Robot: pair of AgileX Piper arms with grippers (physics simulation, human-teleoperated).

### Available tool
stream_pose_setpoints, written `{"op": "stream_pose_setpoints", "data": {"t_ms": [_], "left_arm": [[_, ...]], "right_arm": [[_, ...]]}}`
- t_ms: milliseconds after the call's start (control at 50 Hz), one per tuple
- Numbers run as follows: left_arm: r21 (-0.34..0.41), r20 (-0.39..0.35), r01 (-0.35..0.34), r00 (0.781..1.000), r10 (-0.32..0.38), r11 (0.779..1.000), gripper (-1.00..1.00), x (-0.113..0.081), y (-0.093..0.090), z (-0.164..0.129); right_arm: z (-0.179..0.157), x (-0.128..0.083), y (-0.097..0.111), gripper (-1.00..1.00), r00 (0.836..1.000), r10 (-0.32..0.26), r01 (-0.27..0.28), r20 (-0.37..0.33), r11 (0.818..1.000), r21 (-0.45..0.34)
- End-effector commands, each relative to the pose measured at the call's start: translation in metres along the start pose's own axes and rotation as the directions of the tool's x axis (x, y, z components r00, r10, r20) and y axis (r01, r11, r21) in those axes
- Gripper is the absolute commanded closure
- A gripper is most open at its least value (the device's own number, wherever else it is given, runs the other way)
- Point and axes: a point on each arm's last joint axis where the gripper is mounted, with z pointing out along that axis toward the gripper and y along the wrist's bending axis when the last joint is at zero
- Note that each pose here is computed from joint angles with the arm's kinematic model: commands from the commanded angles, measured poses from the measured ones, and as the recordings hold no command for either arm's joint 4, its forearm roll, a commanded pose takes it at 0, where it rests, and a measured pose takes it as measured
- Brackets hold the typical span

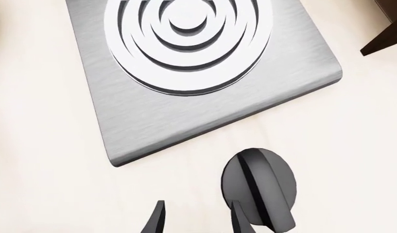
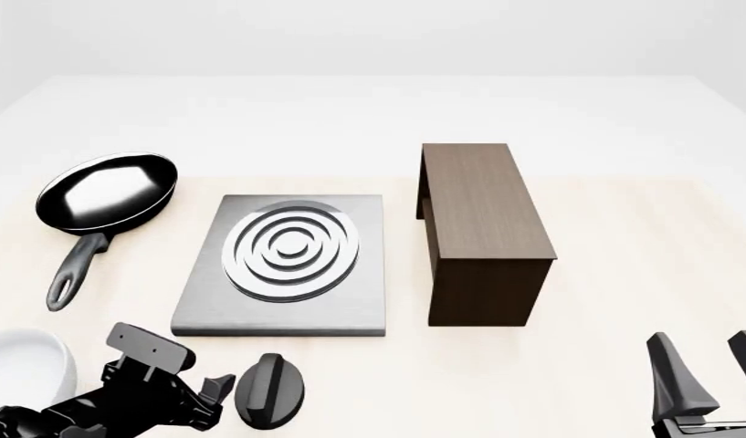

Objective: Turn on the stove.

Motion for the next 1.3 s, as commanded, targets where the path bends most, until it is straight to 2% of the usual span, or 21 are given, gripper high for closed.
{"op": "stream_pose_setpoints", "data": {"t_ms": [20, 260, 420, 580, 1020, 1280, 1300], "left_arm": [[0.030, -0.015, -0.001, 1.000, 0.002, 1.000, -1.00, 0.004, -0.007, 0.004], [0.038, -0.032, 0.001, 0.999, 0.000, 0.999, -1.00, 0.007, -0.009, 0.006], [0.067, -0.046, 0.019, 0.999, -0.016, 0.998, -1.00, 0.005, -0.017, 0.011], [0.073, -0.032, -0.001, 0.999, 0.003, 0.997, -1.00, 0.002, -0.018, 0.010], [0.123, -0.041, 0.023, 0.999, -0.018, 0.992, -1.00, -0.001, -0.031, 0.013], [0.121, -0.039, 0.009, 0.999, -0.004, 0.993, -1.00, 0.000, -0.031, 0.013], [0.110, -0.025, -0.008, 1.000, 0.011, 0.994, -1.00, -0.003, -0.026, 0.000]], "right_arm": [[0.000, 0.000, 0.000, -1.00, 1.000, 0.000, 0.000, 0.000, 1.000, 0.000], [0.000, 0.000, 0.000, -1.00, 1.000, 0.000, 0.000, 0.000, 1.000, 0.000], [0.000, 0.000, 0.000, -1.00, 1.000, 0.000, 0.000, 0.000, 1.000, -0.001], [0.000, 0.000, 0.000, -1.00, 1.000, 0.000, 0.000, 0.000, 1.000, -0.001], [0.000, 0.000, 0.000, -1.00, 1.000, 0.000, 0.000, 0.000, 1.000, 0.000], [0.000, 0.000, 0.000, -1.00, 1.000, 0.000, 0.000, 0.000, 1.000, -0.001], [0.000, 0.000, 0.000, -1.00, 1.000, 0.000, 0.000, 0.000, 1.000, -0.001]]}}
